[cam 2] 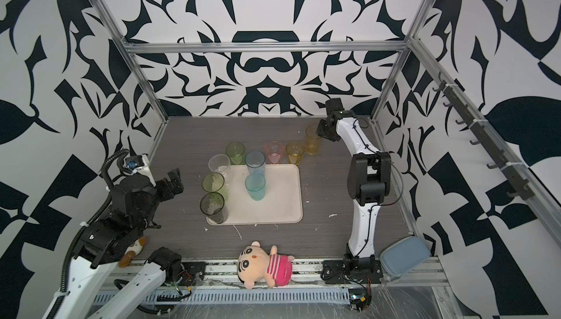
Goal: Place the glasses into the tray
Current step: Pick up the glass from the top-right of the table.
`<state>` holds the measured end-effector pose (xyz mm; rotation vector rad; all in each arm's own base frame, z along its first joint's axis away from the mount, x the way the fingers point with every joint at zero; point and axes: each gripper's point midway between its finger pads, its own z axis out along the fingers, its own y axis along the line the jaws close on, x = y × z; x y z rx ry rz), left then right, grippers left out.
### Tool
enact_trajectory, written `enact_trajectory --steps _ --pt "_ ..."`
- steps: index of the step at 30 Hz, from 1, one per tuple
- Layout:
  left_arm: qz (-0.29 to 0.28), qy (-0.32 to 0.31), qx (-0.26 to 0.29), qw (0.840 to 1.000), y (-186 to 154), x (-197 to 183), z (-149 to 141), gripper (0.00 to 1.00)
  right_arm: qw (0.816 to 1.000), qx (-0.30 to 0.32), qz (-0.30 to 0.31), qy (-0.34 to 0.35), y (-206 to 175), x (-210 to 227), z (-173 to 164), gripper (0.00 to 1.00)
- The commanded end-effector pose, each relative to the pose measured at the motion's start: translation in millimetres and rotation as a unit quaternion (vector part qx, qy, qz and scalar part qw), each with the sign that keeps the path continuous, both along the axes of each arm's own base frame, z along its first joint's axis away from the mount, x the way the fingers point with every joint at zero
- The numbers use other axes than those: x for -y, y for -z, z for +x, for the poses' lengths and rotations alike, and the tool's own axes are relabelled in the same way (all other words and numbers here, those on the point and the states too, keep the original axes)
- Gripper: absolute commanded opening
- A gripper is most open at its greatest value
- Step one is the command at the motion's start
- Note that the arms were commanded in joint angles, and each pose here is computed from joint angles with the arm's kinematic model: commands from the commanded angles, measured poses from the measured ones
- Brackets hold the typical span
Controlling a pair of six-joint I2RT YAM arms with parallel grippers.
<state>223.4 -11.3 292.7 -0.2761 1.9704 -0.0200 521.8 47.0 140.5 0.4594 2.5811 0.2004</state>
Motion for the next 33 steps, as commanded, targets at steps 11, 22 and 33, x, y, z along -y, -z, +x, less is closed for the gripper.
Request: enact_trajectory --steps 11,22,33 --pt "-0.004 -0.001 0.001 1.0 2.4 -0.2 -1.1 1.0 1.0 0.009 0.005 -0.004 -17.2 -0.2 4.6 0.25" --pt "-0.006 -0.001 0.002 1.0 2.2 -0.1 -1.6 1.0 1.0 -0.001 0.009 -0.004 -14.1 -1.3 1.8 0.15" --pt "-0.008 0.0 0.003 1.0 2.4 0.2 -2.0 1.0 0.999 -0.013 -0.031 0.003 -42.9 8.9 -20.3 0.0"
